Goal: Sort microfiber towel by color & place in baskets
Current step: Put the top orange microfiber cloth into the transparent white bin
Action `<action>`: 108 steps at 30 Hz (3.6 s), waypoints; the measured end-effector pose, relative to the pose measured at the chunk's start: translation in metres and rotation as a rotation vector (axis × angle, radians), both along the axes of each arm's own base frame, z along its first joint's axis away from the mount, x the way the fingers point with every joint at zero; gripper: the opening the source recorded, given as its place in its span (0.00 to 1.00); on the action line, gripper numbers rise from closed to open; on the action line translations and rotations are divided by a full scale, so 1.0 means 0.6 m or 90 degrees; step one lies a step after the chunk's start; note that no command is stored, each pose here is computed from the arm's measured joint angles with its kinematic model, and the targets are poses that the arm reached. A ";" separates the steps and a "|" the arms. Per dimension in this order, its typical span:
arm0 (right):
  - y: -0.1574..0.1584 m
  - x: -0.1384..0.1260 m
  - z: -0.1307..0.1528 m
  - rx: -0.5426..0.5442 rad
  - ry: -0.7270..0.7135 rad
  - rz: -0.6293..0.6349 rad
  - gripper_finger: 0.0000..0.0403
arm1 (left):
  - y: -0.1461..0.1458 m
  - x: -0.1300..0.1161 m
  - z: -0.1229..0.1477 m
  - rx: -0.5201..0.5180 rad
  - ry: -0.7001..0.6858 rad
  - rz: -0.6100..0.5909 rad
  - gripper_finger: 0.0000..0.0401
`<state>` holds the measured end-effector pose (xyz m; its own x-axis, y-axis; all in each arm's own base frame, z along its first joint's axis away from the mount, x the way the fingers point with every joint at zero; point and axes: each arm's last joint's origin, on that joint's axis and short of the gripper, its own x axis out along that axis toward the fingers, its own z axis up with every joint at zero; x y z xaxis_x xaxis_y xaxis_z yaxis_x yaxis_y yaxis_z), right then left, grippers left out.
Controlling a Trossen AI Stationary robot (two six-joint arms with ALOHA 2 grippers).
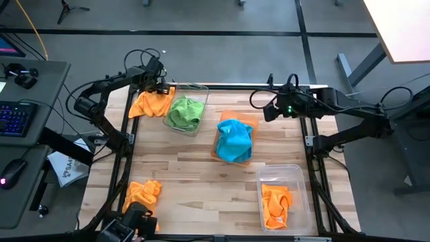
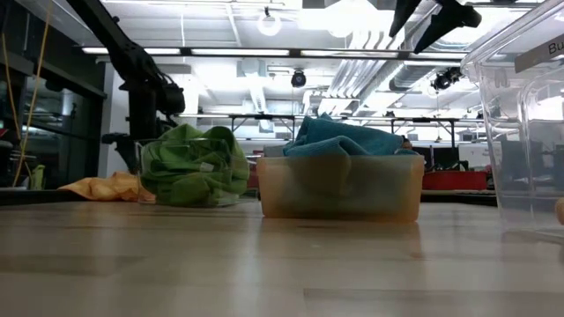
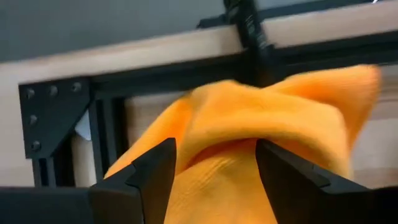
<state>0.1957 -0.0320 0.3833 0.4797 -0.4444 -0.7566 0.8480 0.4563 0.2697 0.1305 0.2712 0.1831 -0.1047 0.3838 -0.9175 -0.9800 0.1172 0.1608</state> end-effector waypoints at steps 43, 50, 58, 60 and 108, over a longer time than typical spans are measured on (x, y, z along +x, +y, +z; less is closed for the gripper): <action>0.007 -0.066 0.050 -0.116 -0.072 0.122 0.70 | -0.127 -0.015 0.336 0.371 -0.390 -0.087 0.00; 0.011 -0.161 0.079 -0.196 -0.133 0.054 0.70 | -0.235 0.022 0.420 0.472 -0.668 -0.207 0.00; 0.013 -0.197 0.070 -0.203 -0.083 0.045 0.70 | -0.335 0.129 0.441 0.422 -0.865 -0.388 0.00; 0.013 -0.197 0.066 -0.198 -0.067 0.047 0.70 | -0.360 0.163 0.436 0.399 -0.896 -0.433 0.00; 0.013 -0.210 0.036 -0.119 0.043 -0.061 0.70 | -0.726 0.687 0.201 -0.025 -1.296 -0.717 0.00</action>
